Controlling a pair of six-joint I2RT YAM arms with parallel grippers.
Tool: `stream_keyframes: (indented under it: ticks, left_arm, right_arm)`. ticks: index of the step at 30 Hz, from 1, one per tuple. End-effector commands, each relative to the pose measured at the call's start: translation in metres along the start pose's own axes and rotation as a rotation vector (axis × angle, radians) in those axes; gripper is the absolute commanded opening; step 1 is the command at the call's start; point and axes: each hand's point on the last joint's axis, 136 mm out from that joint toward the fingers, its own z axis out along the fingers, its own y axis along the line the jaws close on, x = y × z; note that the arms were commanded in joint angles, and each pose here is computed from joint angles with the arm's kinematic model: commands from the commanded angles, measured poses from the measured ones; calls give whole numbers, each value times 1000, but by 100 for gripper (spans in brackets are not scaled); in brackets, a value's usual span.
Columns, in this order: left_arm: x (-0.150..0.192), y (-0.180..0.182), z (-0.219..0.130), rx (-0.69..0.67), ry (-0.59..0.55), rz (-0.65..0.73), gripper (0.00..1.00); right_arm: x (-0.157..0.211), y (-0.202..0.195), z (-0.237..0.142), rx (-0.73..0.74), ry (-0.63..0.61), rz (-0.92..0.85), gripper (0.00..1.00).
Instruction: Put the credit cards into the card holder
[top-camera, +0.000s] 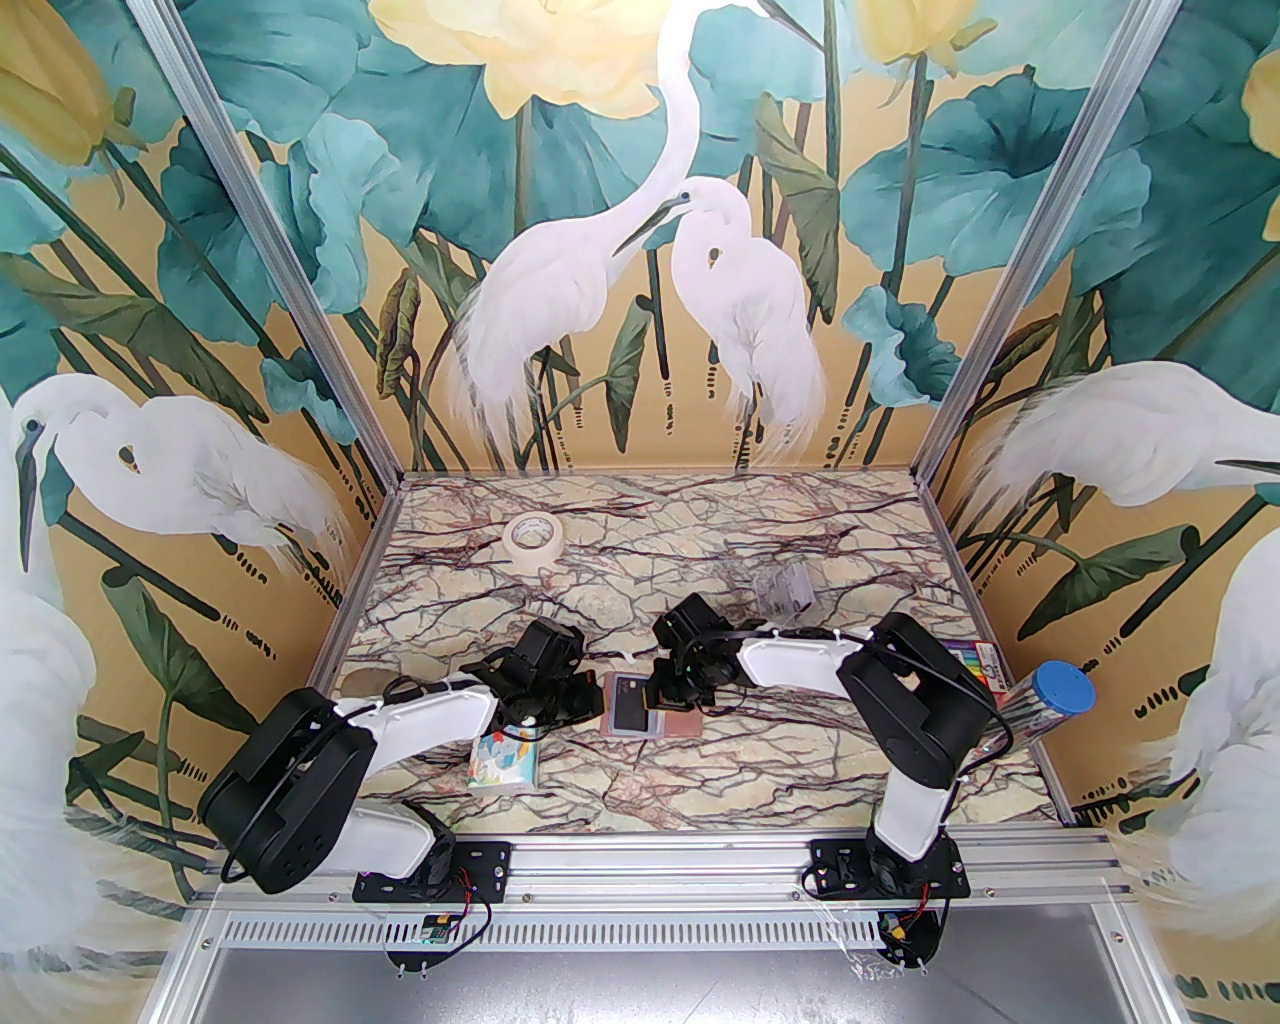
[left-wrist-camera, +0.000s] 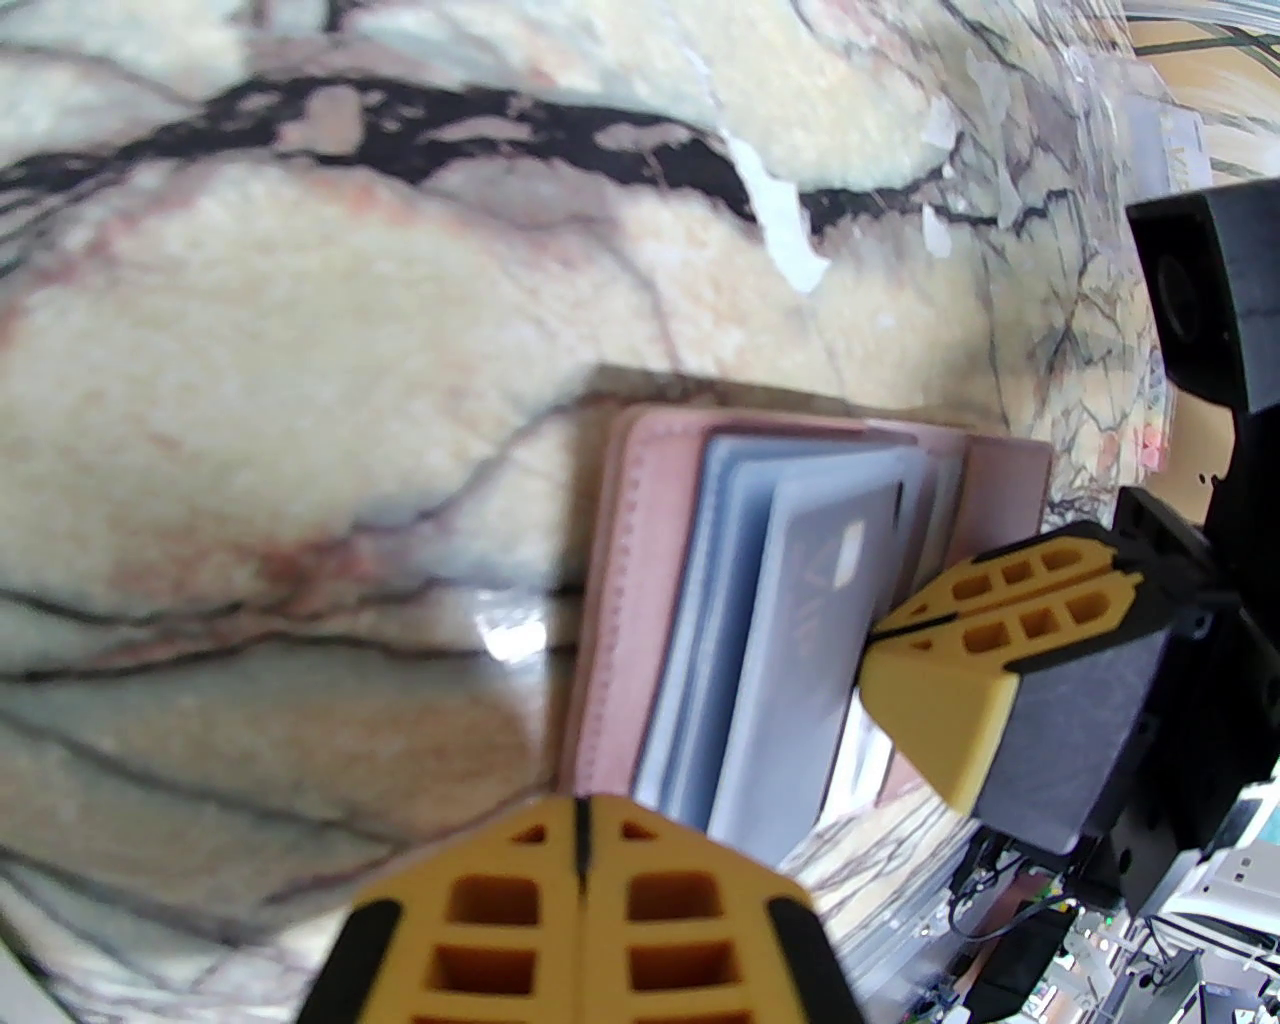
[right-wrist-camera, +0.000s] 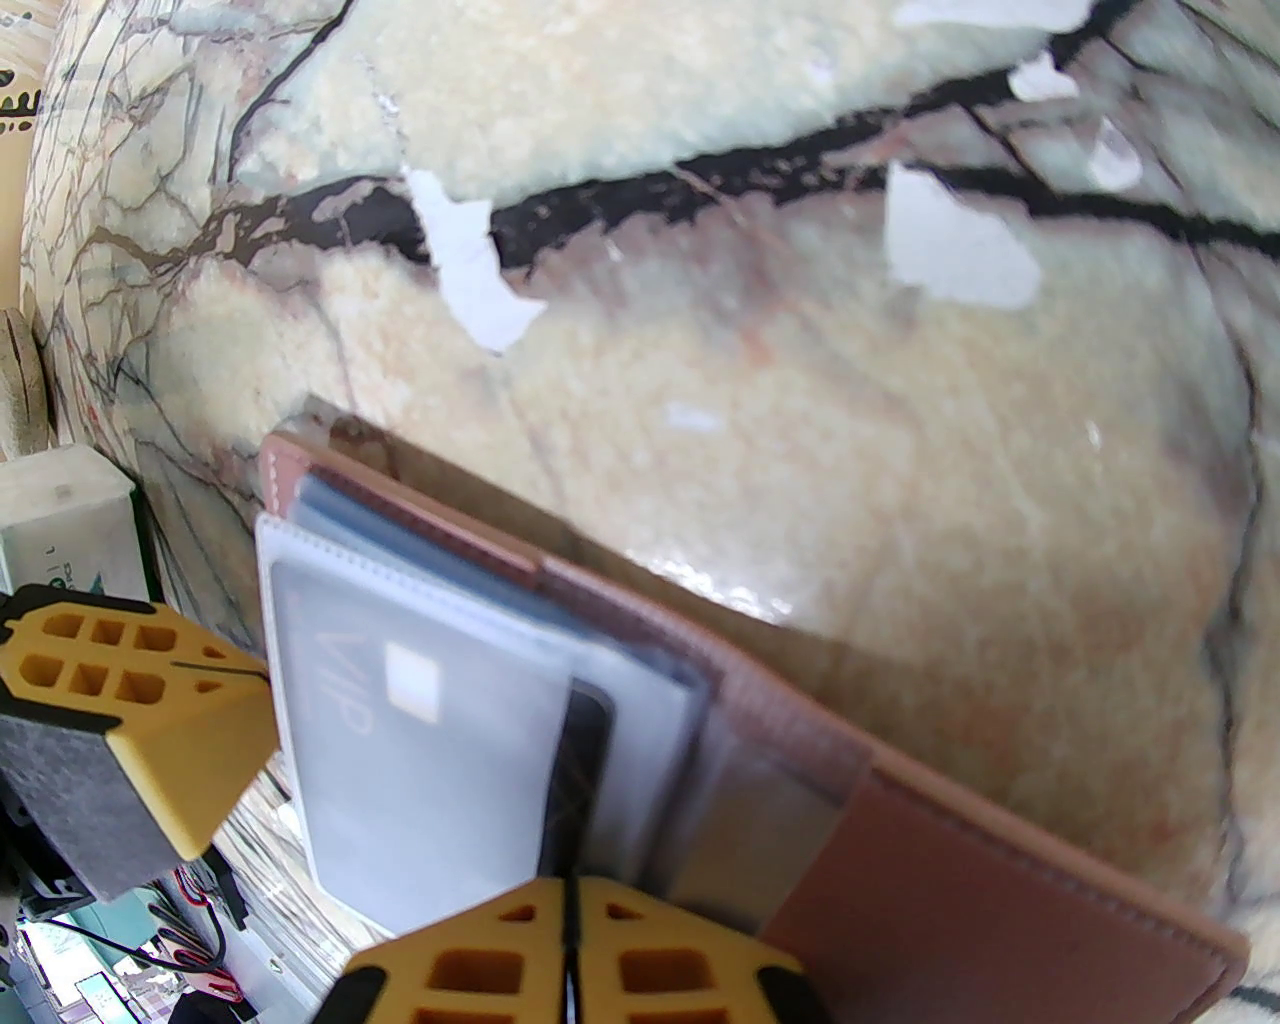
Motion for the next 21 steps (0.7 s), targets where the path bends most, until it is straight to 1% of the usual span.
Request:
stream_keyframes:
  ticks: [1,3,5,9,15,21]
  left_arm:
    - [1,3,-8,-25,-17,-8,4]
    - [-1,-3,-11,0,-27,-2,4]
    - [-3,-15,-15,56,-34,11,7]
    - [-4,-33,-19,146,-28,27,20]
    - [-1,-32,-12,145,0,25,31]
    - [4,-32,-4,154,37,24,32]
  right_arm:
    - [18,-32,12,87,50,43,7]
    - [18,-32,11,85,50,44,7]
    - [18,-32,12,83,52,46,7]
    - [17,-32,11,80,50,45,7]
    - [18,-33,11,81,52,48,7]
    - [18,-33,12,80,53,47,7]
